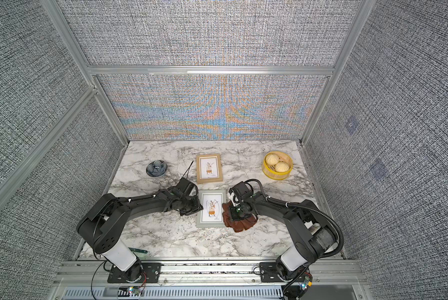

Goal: Wipe the picture frame with a cloth
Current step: Adjust the picture frame at the center of the board, then wipe the dirt from the picture frame.

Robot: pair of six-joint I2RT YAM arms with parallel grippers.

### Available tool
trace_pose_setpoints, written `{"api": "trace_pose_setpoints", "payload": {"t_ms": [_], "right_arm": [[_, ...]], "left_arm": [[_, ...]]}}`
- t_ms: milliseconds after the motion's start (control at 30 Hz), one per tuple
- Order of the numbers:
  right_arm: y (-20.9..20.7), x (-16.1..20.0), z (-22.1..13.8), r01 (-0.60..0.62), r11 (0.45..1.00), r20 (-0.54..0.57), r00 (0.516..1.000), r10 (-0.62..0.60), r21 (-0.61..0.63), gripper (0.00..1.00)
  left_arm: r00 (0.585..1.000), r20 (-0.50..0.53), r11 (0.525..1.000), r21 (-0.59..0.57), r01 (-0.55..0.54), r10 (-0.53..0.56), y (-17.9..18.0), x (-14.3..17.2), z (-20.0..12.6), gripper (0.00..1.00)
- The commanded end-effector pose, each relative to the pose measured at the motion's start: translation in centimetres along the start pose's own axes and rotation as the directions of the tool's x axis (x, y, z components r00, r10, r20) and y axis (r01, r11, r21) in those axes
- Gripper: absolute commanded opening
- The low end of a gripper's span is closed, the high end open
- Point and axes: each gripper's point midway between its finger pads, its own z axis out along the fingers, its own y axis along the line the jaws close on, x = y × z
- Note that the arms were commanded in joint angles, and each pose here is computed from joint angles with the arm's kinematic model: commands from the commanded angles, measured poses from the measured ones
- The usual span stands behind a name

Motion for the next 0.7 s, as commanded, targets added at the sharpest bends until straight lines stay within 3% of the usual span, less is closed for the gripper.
{"api": "trace_pose_setpoints", "payload": {"t_ms": [0, 133, 233, 333, 500, 667], "right_arm": [[0.3, 1.6, -0.1, -0.05, 0.998, -0.03, 0.998, 0.049, -0.026, 0.0], [-2.5, 0.3, -2.4, -0.075, 0.987, 0.081, 0.995, 0.064, 0.139, 0.0], [-3.4, -2.2, -5.9, -0.063, 0.97, 0.207, 0.978, 0.014, 0.235, 0.0], [-2.1, -5.5, -8.9, -0.004, 0.97, 0.317, 0.945, -0.076, 0.243, 0.0], [4.4, -10.6, -9.6, 0.174, 0.985, 0.384, 0.908, -0.169, 0.024, 0.0], [11.3, -16.4, -8.8, 0.252, 0.936, 0.454, 0.883, -0.118, -0.246, 0.0]], "left_arm": [[0.999, -0.033, 1.0, 0.023, 0.012, -0.011, -0.2, 1.4, -0.4, 0.31], [1.0, 0.005, 0.999, -0.051, -0.005, 0.005, 0.9, 0.9, -1.2, 0.39], [0.999, 0.034, 0.999, -0.043, -0.023, 0.025, 0.5, 0.4, -2.2, 0.43], [0.997, 0.072, 0.999, -0.039, -0.026, 0.029, 0.3, -0.1, -3.0, 0.45], [0.994, 0.11, 0.996, -0.084, -0.009, 0.018, 1.3, -0.8, -3.4, 0.41], [0.985, 0.166, 0.998, -0.045, 0.042, -0.034, 1.7, -1.1, -3.4, 0.39]]}}
